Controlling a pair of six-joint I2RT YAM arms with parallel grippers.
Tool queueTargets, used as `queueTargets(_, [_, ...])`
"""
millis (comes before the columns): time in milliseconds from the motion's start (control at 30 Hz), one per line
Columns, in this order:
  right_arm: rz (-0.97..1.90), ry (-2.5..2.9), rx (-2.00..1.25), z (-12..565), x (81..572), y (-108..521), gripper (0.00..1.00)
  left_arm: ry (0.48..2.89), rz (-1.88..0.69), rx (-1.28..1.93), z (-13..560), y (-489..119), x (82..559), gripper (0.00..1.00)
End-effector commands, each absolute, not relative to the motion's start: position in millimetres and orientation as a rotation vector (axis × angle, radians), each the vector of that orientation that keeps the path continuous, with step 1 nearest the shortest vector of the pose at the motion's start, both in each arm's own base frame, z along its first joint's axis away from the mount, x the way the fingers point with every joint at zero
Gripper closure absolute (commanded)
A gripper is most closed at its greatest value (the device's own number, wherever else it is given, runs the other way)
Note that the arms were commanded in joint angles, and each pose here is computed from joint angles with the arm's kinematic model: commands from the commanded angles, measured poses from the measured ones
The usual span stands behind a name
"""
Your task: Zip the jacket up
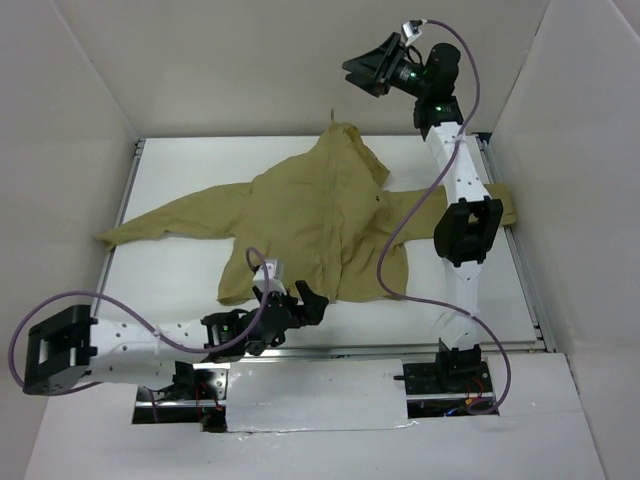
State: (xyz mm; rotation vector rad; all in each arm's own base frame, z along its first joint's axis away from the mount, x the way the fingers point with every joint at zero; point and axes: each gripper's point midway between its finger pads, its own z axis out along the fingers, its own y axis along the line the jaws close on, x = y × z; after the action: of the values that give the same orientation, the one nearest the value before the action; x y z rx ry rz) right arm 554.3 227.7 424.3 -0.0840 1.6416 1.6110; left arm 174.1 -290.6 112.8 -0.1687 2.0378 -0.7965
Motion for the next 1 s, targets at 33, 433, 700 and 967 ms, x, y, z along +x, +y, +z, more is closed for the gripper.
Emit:
queueTargets(33, [1.484, 1.518, -0.108, 482, 541, 194, 0.24, 2.073, -0.546, -0.209, 143, -247, 180, 0.01])
queueTargets(433, [1.03, 1.591, -0.056, 505, 380, 158, 0.0, 1.925, -0.356, -0.547, 260, -117, 260, 0.01])
queueTargets(700, [0.709, 1.69, 0.128, 422, 259, 98, 0.0, 1.803, -0.099, -0.67, 328, -18, 258, 0.01])
queueTargets(967, [0.607, 1.611, 0.206, 397, 164, 66, 0.0, 1.722, -0.007, -0.7, 350, 22, 206, 0.01])
